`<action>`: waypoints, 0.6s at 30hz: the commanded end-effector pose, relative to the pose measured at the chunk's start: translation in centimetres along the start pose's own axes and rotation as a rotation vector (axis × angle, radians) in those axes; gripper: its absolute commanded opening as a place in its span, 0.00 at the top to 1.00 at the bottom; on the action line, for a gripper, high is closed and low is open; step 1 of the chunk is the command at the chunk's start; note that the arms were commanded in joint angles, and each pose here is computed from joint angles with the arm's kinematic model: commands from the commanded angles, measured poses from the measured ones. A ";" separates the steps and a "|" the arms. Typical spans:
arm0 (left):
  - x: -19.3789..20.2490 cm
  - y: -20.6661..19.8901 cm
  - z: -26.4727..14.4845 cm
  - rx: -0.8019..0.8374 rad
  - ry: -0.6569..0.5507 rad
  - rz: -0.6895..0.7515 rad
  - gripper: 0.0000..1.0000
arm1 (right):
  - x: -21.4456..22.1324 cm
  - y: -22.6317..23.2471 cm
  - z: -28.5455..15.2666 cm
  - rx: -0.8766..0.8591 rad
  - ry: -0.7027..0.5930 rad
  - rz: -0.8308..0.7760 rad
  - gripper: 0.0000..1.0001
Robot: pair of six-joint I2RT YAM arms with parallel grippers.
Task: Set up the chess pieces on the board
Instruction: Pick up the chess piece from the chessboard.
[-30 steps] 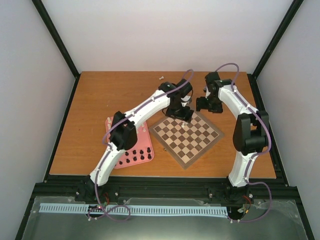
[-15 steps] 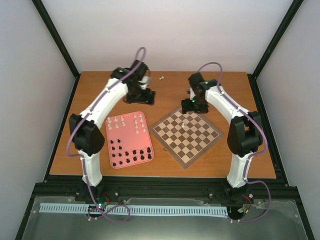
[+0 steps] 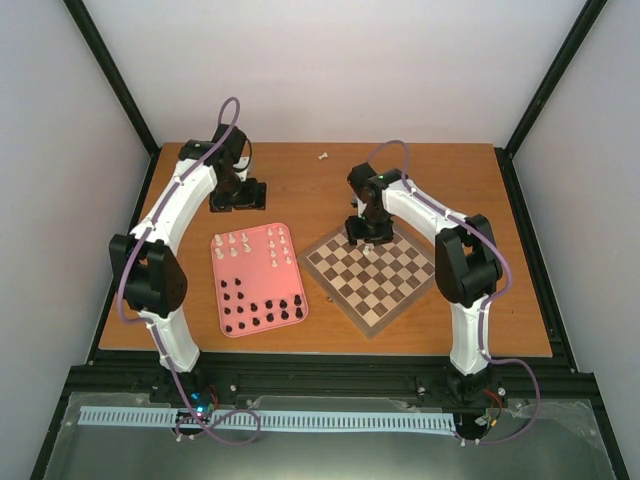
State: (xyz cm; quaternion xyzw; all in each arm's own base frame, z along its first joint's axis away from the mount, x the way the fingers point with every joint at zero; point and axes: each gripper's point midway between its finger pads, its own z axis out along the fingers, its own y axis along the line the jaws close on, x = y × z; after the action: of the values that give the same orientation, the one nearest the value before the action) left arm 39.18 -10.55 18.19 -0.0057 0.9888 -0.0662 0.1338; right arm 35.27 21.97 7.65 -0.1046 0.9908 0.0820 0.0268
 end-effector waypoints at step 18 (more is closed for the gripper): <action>-0.9 -0.2 -0.5 0.016 -0.034 0.014 0.10 | 1.0 -1.6 1.7 0.080 0.064 0.005 0.62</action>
State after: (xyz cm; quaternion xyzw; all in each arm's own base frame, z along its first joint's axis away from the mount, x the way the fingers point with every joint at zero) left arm 39.30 -10.69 18.21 -0.0052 0.9881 -0.0706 0.1368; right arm 34.98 21.19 6.63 -0.1028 0.9929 0.0585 0.0132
